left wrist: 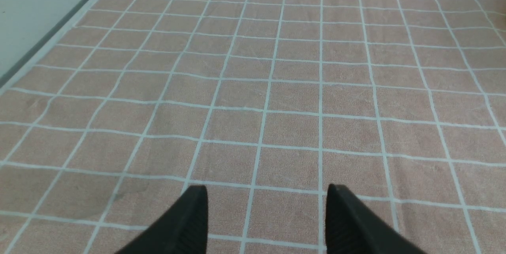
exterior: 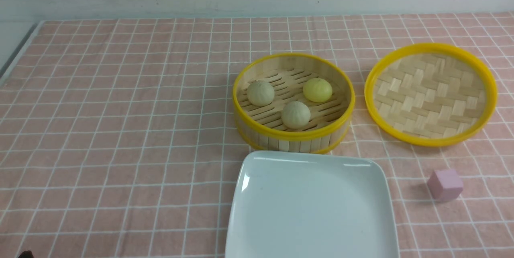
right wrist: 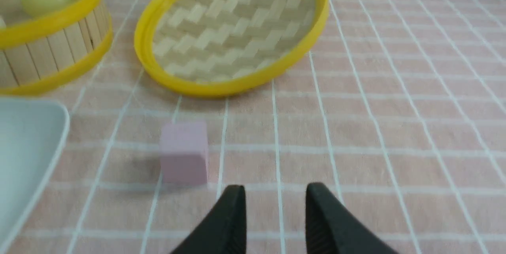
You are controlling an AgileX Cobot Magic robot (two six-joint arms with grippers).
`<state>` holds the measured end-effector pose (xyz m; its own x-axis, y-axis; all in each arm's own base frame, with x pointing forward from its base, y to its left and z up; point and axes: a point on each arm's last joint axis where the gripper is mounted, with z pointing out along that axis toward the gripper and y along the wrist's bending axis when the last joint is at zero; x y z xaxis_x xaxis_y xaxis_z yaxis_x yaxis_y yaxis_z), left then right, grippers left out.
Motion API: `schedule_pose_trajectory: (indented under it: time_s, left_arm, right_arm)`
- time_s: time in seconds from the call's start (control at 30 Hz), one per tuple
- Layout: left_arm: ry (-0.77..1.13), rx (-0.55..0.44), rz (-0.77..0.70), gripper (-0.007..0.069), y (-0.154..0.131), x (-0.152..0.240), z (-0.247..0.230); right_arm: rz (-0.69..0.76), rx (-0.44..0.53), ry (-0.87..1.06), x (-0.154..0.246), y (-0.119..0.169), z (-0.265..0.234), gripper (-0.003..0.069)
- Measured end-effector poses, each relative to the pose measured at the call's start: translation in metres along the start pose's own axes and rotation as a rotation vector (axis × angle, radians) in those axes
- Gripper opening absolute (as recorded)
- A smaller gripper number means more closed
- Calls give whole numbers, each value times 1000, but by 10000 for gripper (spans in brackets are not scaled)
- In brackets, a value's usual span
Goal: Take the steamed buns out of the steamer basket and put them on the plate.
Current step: Use the right arm to grab the steamed stuffed bun that is closest to it
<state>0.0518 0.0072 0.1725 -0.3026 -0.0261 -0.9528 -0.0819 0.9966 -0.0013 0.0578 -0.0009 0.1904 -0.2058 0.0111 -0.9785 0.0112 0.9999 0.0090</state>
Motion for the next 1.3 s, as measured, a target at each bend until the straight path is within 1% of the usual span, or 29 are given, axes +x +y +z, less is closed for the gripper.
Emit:
schedule_pose_trajectory:
  time_s: [0.03, 0.1, 0.13, 0.17, 0.27, 0.3, 0.37, 0.4, 0.43, 0.57, 0.73, 1.03, 1.3]
  left_arm:
    - [0, 0, 0, 421, 0, 0, 0]
    - [0, 0, 0, 421, 0, 0, 0]
    - [0, 0, 0, 421, 0, 0, 0]
    - [0, 0, 0, 421, 0, 0, 0]
    - [0, 0, 0, 421, 0, 0, 0]
    - [0, 0, 0, 421, 0, 0, 0]
    - [0, 0, 0, 421, 0, 0, 0]
    - [0, 0, 0, 421, 0, 0, 0]
    - [0, 0, 0, 421, 0, 0, 0]
    - [0, 0, 0, 421, 0, 0, 0]
    - [0, 0, 0, 421, 0, 0, 0]
    - [-1, -4, 9, 421, 0, 0, 0]
    - [-4, -29, 71, 421, 3, 0, 0]
  right_arm:
    - [5, 1, -33, -6, 0, -1, 240]
    - [25, -3, -142, -35, 1, -10, 240]
    - [26, -4, -151, -38, 1, -11, 240]
    - [46, -8, -223, -61, 1, -22, 240]
    - [81, -16, -313, -100, 1, -45, 240]
    - [95, -21, -325, -113, 1, -56, 240]
    - [100, -21, -308, -129, 2, -73, 240]
    - [100, -20, -305, -130, 2, -75, 240]
    - [103, -18, -256, -138, 2, -90, 240]
    - [103, -13, -184, -143, 2, -108, 240]
    - [116, -27, -162, -141, 3, -108, 240]
    - [175, -95, -159, -141, 9, -109, 240]
    - [182, -103, -191, -144, 9, -109, 240]
